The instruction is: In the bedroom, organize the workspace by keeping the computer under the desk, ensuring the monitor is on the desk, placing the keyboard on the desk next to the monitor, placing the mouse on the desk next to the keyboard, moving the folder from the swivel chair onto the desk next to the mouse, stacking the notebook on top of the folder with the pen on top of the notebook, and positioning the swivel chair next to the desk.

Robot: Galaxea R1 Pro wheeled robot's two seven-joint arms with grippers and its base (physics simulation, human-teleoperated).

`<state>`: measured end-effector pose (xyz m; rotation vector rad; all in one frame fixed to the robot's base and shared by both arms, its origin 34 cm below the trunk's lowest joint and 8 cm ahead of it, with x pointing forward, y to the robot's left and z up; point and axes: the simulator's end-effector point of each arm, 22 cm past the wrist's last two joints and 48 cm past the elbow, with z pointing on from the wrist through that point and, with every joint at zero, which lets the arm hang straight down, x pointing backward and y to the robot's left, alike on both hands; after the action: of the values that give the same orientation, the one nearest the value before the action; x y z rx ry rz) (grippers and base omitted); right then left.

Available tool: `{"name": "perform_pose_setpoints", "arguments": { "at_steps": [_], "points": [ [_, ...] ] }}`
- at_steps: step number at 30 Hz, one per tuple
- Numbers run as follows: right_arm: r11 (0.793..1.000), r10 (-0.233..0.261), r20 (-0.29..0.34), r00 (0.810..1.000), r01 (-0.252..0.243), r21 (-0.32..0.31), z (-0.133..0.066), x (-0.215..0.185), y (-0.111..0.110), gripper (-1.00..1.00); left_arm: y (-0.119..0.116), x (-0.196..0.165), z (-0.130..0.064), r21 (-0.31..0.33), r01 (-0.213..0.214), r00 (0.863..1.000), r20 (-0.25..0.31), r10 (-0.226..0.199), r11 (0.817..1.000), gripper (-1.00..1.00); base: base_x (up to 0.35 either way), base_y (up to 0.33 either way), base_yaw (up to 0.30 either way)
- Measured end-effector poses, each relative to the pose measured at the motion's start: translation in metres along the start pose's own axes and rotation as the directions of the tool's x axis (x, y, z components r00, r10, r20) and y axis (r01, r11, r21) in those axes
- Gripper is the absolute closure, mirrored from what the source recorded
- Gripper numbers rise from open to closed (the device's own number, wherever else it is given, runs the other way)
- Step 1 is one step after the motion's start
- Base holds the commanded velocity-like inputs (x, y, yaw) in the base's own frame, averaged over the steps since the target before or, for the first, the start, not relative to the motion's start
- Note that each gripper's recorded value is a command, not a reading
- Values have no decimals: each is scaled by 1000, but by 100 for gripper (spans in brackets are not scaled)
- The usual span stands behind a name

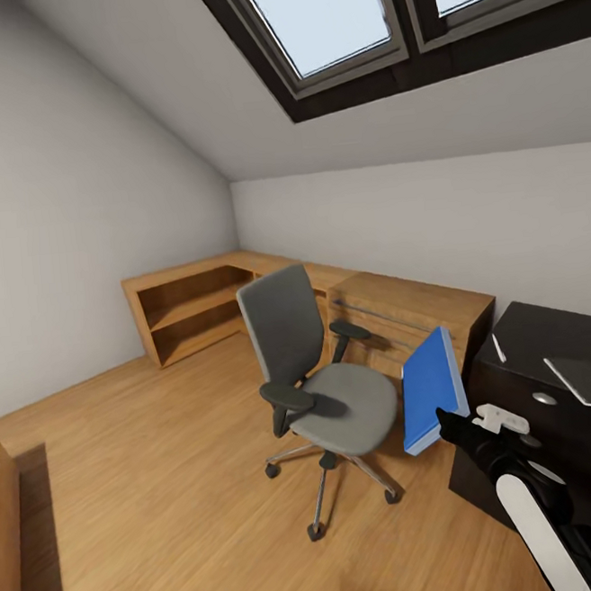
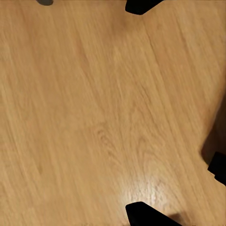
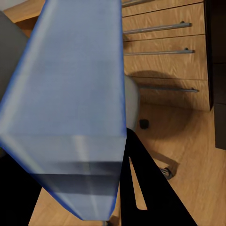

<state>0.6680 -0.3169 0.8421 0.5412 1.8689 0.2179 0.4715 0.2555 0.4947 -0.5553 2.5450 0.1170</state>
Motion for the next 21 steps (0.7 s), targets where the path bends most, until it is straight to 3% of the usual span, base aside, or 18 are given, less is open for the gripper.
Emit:
{"name": "perform_pose_setpoints", "arguments": {
  "at_steps": [13, 21],
  "points": [
    [1000, 2, 2, 1000, -2, -4, -7, -21, 10, 100, -3, -13, -19, 2, -2, 1000, 1, 2, 1000, -100, 0, 0, -38],
    [992, 25, -7, 1000, -26, -125, -13, -31, 44, 100, -4, -20, -31, 3, -6, 1000, 0, 6, 1000, -100, 0, 0, -128]
  ]
}}
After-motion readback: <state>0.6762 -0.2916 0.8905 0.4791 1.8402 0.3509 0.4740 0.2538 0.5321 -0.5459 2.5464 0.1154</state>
